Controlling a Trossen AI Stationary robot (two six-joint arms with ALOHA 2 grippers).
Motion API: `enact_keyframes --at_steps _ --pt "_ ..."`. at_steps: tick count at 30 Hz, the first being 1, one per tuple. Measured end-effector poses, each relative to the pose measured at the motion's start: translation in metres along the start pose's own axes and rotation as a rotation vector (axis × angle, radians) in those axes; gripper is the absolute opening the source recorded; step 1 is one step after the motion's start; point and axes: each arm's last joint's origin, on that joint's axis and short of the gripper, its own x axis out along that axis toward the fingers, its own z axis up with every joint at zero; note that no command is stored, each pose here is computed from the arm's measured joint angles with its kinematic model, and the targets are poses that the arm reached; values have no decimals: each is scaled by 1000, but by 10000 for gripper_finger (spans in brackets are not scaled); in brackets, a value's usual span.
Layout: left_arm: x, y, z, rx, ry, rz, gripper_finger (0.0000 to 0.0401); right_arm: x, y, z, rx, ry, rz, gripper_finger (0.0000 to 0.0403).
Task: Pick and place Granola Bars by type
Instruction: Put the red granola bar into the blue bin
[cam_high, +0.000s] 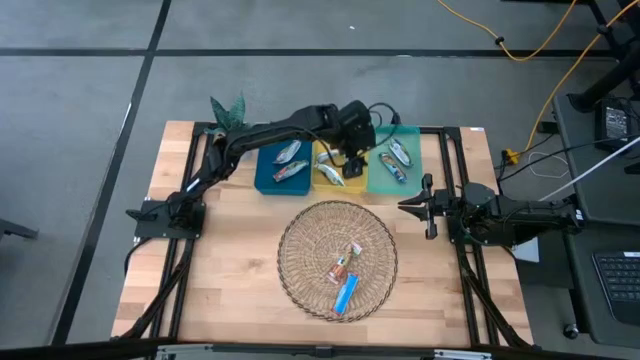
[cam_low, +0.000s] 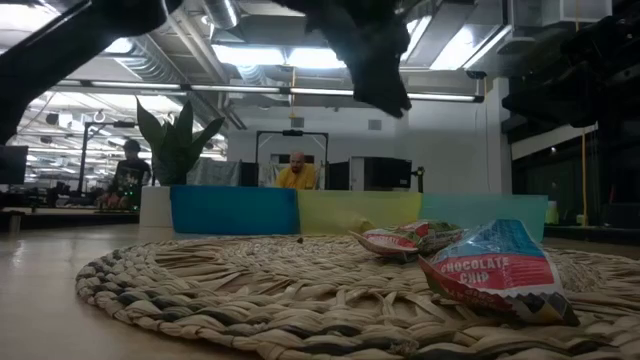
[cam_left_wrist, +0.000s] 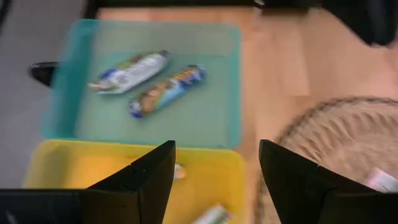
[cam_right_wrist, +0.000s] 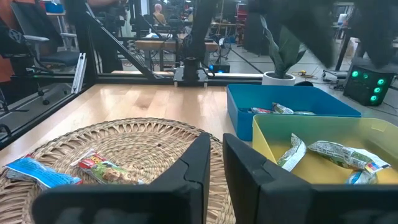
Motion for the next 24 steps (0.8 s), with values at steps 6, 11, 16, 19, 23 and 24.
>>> enact_keyframes --at_steps 6,11,16,19,23,24 --pt "-12 -34 9 56 -10 -43 223 0 0 0 0 -1 0 49" --pt "-29 -58 17 97 -42 -70 222 0 0 0 0 -1 0 49" --pt "-44 -81 24 136 -78 -96 219 0 0 0 0 -1 0 49" --pt "-48 -94 26 153 -89 -114 216 0 0 0 0 -1 0 49" --pt "-48 -115 27 148 -87 -147 215 0 0 0 0 -1 0 49" --pt "-49 -122 28 152 -90 -157 215 0 0 0 0 -1 0 48"
